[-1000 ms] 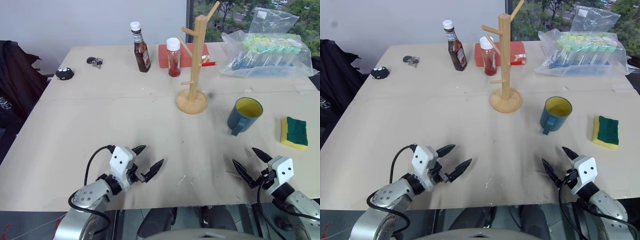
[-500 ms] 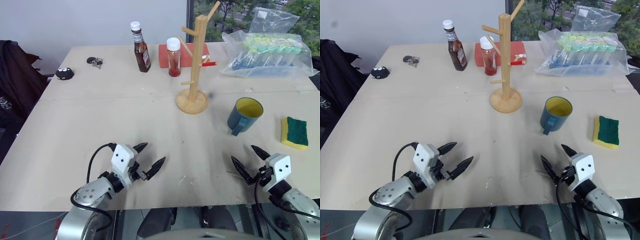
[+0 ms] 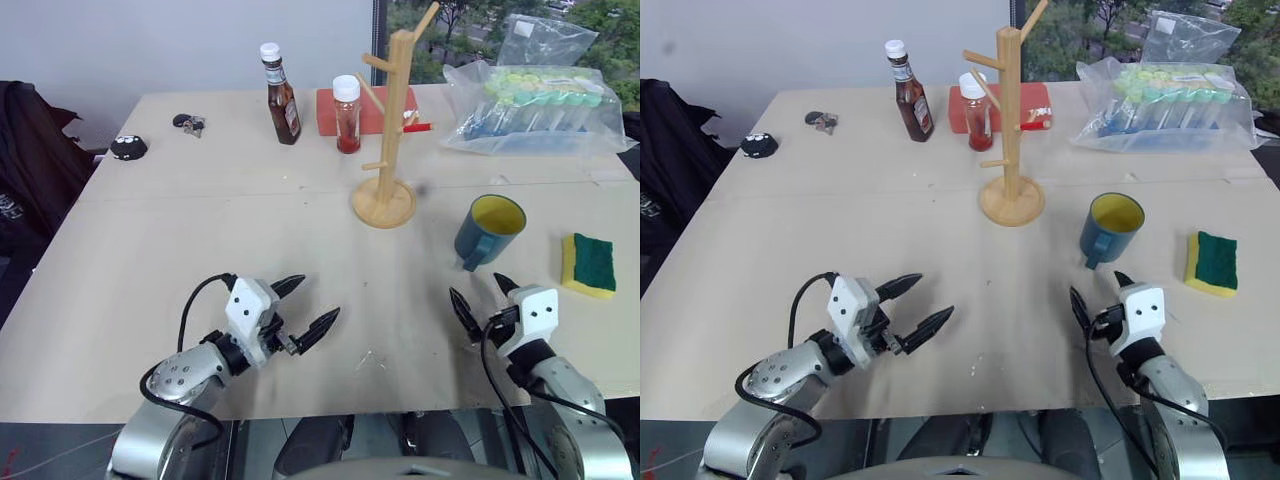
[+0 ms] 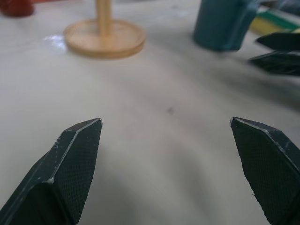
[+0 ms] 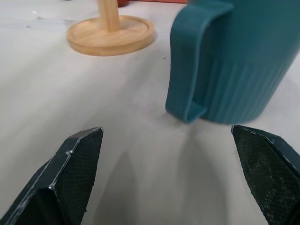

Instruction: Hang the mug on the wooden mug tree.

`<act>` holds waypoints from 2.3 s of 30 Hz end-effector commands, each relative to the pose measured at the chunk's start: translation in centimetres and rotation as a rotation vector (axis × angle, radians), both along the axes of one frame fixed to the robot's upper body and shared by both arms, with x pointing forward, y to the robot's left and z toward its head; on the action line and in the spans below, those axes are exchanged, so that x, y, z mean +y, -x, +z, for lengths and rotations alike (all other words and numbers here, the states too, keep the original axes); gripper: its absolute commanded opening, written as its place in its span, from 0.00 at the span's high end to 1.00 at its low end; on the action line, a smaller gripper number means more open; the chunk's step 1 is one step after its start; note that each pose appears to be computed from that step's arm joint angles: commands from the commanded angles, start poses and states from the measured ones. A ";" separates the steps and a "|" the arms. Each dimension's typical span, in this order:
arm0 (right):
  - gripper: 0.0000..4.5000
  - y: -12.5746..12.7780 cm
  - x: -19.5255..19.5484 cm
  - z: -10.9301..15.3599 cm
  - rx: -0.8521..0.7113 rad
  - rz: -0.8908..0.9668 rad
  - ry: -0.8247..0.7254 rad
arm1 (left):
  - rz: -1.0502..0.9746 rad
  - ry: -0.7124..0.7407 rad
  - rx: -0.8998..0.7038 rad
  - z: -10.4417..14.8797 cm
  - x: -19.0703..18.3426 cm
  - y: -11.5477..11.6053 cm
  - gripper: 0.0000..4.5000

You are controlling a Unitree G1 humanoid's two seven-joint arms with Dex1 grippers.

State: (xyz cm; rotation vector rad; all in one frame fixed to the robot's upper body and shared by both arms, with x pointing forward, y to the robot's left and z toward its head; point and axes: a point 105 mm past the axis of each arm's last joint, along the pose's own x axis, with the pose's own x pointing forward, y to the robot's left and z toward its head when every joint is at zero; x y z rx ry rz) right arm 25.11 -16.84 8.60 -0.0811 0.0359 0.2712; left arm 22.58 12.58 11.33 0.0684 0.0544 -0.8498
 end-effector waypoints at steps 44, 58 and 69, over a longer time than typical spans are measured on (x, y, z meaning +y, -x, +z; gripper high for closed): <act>0.01 -2.6 -5.4 2.2 -0.030 -0.602 0.060 | -0.381 0.002 -0.143 7.6 -3.4 1.3 0.00; 0.98 -4.0 -4.0 1.6 -0.034 -0.527 0.046 | -0.384 0.003 -0.118 7.2 -3.4 1.4 0.00; 0.98 -5.2 -3.7 3.1 -0.101 -0.380 0.112 | -0.355 0.016 -0.140 7.3 -3.3 1.3 0.00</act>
